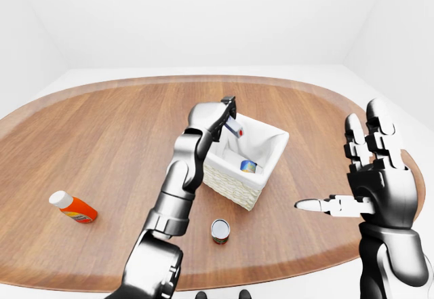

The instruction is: Pick up the alphabet soup and the cream cheese box, and put them in the basket.

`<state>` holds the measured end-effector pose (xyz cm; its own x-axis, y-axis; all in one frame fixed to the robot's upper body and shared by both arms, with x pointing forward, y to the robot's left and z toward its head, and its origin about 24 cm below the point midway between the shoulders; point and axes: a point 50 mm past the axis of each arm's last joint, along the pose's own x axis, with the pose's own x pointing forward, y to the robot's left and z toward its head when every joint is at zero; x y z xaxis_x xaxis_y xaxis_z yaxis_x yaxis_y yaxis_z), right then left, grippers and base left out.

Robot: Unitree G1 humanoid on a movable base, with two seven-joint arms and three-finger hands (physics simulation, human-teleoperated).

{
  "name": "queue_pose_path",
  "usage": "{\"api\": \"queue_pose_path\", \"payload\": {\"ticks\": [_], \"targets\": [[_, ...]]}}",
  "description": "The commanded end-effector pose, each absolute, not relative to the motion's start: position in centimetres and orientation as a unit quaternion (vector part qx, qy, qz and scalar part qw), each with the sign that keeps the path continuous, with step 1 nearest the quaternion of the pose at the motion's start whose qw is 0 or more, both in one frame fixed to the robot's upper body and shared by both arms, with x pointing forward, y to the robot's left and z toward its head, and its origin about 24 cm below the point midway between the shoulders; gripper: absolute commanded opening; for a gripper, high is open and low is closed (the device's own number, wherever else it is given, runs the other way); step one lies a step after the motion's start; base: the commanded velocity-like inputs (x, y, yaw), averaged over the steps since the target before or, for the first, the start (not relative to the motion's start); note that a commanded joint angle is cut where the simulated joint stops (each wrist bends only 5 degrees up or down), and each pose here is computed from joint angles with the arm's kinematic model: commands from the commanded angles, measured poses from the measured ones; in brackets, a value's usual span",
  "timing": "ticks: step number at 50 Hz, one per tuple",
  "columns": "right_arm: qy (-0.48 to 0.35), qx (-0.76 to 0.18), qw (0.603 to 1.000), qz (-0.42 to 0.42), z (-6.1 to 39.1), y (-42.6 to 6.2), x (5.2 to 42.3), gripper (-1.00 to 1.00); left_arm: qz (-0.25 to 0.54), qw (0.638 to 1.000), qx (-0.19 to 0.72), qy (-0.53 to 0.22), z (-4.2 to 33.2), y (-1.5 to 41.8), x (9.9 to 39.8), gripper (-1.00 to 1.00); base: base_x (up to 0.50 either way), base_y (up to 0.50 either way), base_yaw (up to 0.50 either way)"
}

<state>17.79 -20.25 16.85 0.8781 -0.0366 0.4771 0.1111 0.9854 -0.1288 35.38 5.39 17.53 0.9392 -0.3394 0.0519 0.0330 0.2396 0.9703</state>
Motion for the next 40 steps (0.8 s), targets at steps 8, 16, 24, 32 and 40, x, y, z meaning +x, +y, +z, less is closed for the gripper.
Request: {"api": "queue_pose_path", "payload": {"ticks": [8, 16, 24, 32, 40], "targets": [[-0.247, -0.076, 0.965, -0.036, 17.0, -20.2, 17.7, 1.00, -0.122, 0.808, 0.559, -0.142, 17.6, 4.9, 35.9, -0.33, 0.00, 0.00, 0.00], [-0.247, -0.077, 0.965, -0.035, 17.0, -20.1, 17.6, 1.00, -0.120, 0.809, 0.557, -0.148, 17.8, 4.8, 35.8, 1.00, 0.00, 0.00, 0.00], [-0.247, -0.077, 0.965, -0.036, 17.0, -20.2, 17.7, 1.00, -0.121, 0.811, 0.554, -0.146, 17.5, 4.8, 35.7, 1.00, 0.00, 0.00, 0.00], [-0.242, -0.077, 0.967, -0.035, 16.8, -20.1, 17.7, 1.00, -0.112, 0.810, 0.551, -0.166, 18.8, 5.2, 34.9, 1.00, 0.00, 0.00, 0.00], [-0.238, -0.080, 0.967, -0.032, 16.7, -19.9, 17.7, 1.00, -0.095, 0.807, 0.548, -0.197, 21.0, 5.7, 34.1, 1.00, 0.00, 0.00, 0.00]]}}
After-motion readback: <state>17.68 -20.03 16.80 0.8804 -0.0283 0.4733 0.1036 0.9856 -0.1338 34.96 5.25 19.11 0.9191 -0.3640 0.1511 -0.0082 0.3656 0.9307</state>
